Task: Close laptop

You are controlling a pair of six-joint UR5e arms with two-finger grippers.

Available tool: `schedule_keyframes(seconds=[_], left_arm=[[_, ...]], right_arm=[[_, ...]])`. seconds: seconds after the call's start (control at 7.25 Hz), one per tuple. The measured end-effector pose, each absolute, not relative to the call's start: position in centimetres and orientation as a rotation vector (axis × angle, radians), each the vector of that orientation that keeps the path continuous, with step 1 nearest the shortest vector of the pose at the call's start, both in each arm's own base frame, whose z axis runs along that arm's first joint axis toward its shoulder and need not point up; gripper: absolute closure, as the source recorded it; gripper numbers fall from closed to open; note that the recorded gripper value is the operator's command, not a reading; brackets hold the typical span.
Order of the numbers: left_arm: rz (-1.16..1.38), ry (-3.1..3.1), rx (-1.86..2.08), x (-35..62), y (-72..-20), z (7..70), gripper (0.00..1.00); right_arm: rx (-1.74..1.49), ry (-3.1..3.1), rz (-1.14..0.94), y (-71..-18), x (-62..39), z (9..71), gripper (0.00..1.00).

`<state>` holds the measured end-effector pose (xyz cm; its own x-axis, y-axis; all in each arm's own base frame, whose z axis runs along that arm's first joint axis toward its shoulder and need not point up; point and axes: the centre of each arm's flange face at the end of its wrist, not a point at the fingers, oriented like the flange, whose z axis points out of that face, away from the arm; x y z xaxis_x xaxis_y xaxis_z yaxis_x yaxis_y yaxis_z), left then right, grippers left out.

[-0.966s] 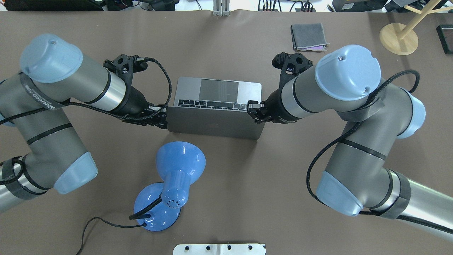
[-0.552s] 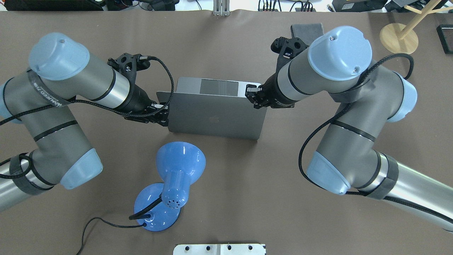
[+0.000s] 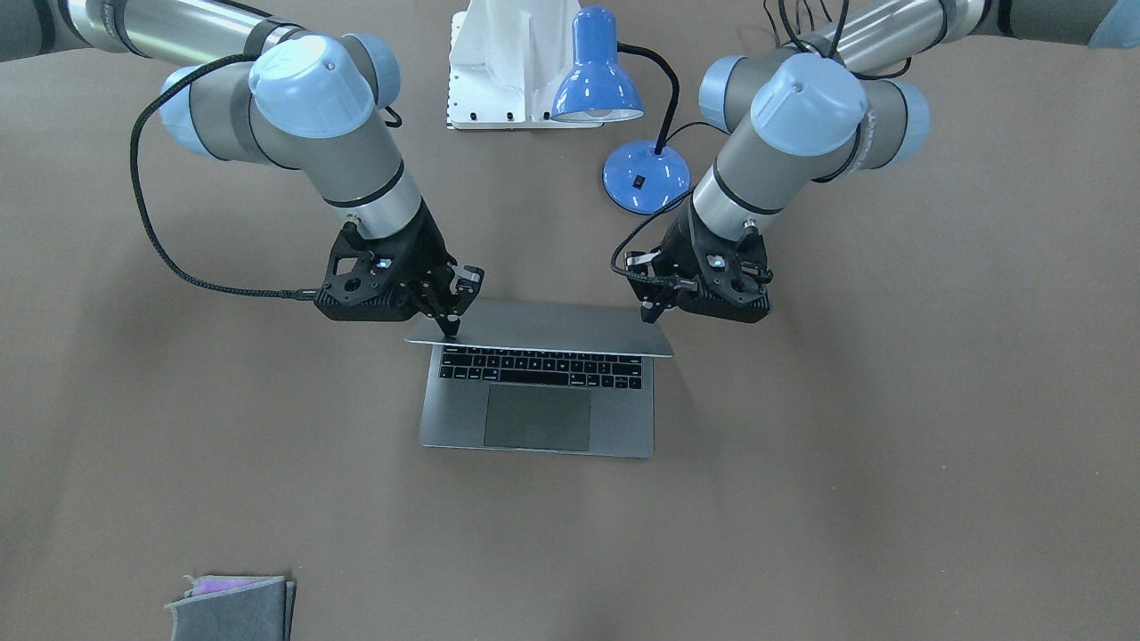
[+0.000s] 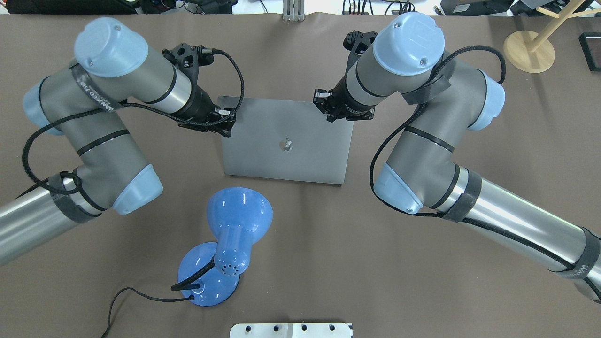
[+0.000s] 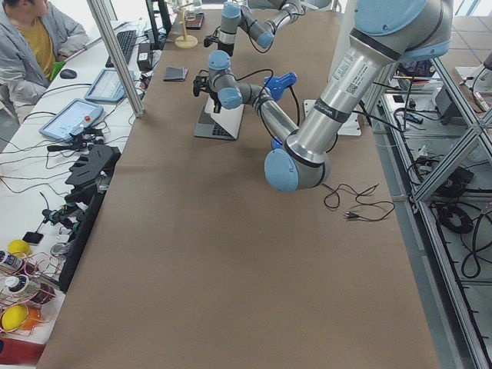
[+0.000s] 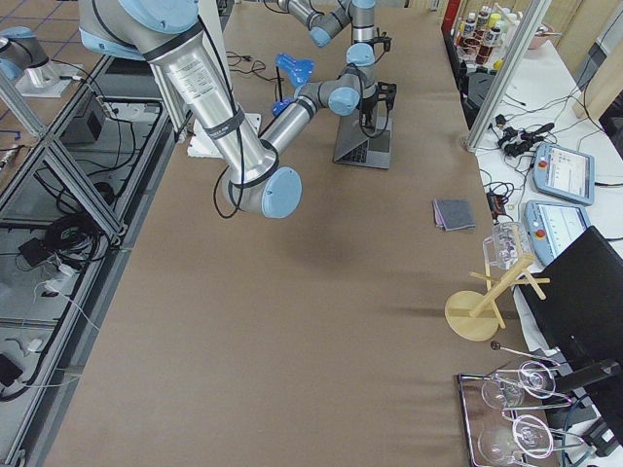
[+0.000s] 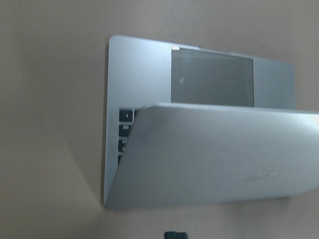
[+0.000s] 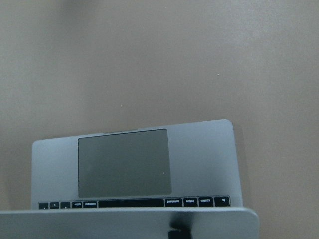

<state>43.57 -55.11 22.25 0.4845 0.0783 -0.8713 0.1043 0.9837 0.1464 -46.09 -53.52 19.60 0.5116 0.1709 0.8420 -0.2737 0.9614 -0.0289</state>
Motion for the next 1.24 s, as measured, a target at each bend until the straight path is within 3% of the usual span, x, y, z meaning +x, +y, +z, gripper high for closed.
schedule_keyframes(seconds=[0.69, 1.24], left_arm=[[-0.074, 0.999, 0.259, 48.2, -62.0, 24.9, 1.00], [-0.075, 0.952, 0.250, 50.6, -64.0, 26.2, 1.00]], right_arm=[[0.105, -0.962, 0.268, -62.0, -50.7, 22.5, 1.00], [0.048, -0.972, 0.249, -64.0, -52.9, 25.9, 1.00]])
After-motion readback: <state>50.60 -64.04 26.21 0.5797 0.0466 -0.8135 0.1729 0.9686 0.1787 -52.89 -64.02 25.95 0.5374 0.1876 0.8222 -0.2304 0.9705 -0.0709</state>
